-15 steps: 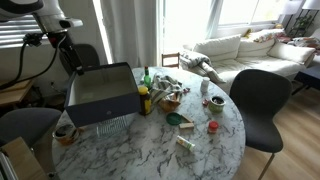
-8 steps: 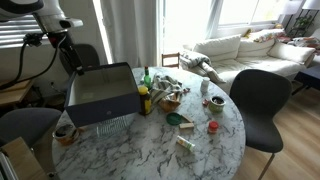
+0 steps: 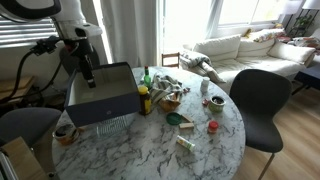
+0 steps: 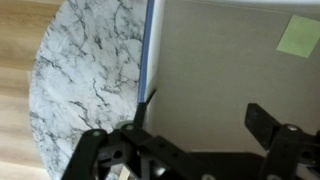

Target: Move the shoe box to the right then put the container and cup inside

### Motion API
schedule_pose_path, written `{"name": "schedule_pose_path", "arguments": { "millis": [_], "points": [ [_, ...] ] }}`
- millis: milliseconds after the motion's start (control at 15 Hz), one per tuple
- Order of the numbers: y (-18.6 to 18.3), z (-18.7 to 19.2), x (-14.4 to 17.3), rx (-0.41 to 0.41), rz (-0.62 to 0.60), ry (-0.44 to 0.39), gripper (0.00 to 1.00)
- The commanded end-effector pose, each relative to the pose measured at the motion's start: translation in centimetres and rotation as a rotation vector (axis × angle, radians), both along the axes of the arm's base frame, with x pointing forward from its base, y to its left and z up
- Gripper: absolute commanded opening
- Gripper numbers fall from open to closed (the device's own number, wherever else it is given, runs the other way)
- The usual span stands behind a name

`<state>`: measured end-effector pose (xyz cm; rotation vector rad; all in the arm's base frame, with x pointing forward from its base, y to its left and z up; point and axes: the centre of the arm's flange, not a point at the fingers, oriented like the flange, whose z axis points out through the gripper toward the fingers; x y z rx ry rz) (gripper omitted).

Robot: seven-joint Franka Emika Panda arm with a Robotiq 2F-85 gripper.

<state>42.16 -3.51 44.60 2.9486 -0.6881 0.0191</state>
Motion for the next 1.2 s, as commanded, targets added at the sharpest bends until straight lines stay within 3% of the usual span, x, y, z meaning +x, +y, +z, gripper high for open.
{"name": "schedule_pose_path", "arguments": {
  "millis": [0,400,533,1133],
  "points": [
    [-3.4,-0.6,-1.4,0.007,-0.075,0.018,1.0],
    [-6.4,-4.5,-1.5,0.059,-0.092,-0.028,0.97],
    [-7.0,-5.6,-1.4,0.075,-0.111,-0.055,0.73],
    [-8.9,-7.4,-1.9,0.119,-0.172,-0.086,0.06]
  ]
}}
